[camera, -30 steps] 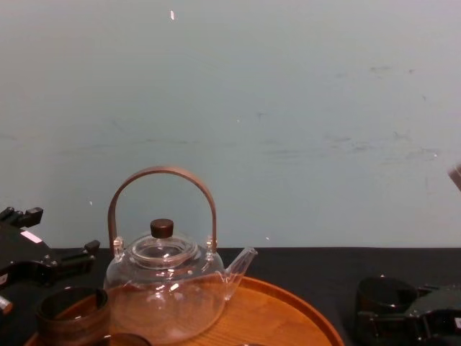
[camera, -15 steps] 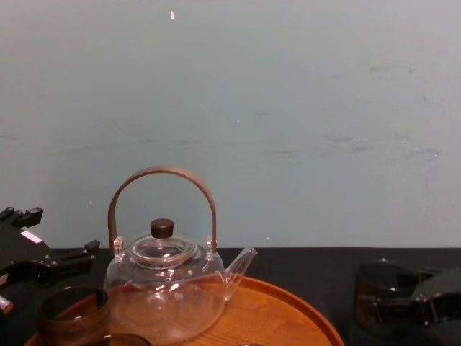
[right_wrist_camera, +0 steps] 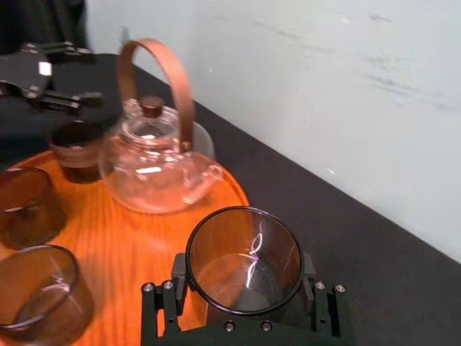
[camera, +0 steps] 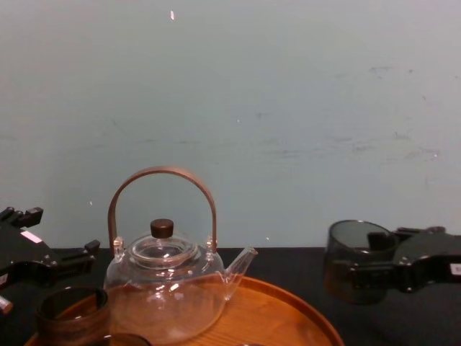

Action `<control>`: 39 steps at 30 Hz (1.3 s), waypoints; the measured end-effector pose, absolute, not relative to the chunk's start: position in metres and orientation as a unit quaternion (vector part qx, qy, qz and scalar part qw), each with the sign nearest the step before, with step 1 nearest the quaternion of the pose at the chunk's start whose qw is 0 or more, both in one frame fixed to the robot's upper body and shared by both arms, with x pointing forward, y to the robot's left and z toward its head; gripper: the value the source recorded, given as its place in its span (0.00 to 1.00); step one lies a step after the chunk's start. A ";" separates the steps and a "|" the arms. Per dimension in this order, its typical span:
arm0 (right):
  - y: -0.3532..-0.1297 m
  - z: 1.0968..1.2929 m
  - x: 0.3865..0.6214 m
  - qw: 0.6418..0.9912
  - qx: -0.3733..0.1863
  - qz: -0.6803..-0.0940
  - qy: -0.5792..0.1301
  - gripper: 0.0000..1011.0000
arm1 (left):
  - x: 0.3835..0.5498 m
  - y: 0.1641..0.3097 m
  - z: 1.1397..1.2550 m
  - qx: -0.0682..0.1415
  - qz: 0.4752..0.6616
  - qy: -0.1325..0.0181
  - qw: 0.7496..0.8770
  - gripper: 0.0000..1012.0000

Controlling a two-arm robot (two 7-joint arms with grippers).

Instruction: Pick up the glass from the table and place it on the tray.

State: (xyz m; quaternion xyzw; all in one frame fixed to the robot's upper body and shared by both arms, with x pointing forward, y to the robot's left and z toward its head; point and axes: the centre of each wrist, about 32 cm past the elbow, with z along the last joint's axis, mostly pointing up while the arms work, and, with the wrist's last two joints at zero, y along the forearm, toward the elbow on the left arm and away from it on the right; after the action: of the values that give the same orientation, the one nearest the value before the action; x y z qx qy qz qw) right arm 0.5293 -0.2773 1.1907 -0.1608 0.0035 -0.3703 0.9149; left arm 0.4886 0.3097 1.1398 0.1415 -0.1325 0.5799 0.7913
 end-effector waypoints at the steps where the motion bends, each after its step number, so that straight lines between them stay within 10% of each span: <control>1: -0.276 1.191 0.530 0.916 -0.160 -0.367 0.002 0.89 | 0.489 0.310 1.140 0.142 0.580 -0.132 0.791 0.99; 39: -0.228 1.156 0.543 0.933 -0.184 -0.310 0.015 0.89 | 0.489 0.310 1.140 0.142 0.580 -0.132 0.791 0.99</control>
State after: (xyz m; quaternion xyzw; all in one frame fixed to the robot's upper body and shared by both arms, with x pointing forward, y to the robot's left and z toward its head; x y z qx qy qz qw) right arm 0.5431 -0.2285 1.1561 -0.1836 0.0151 -0.3098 0.9328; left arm 0.4886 0.3097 1.1398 0.1415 -0.1325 0.5799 0.7913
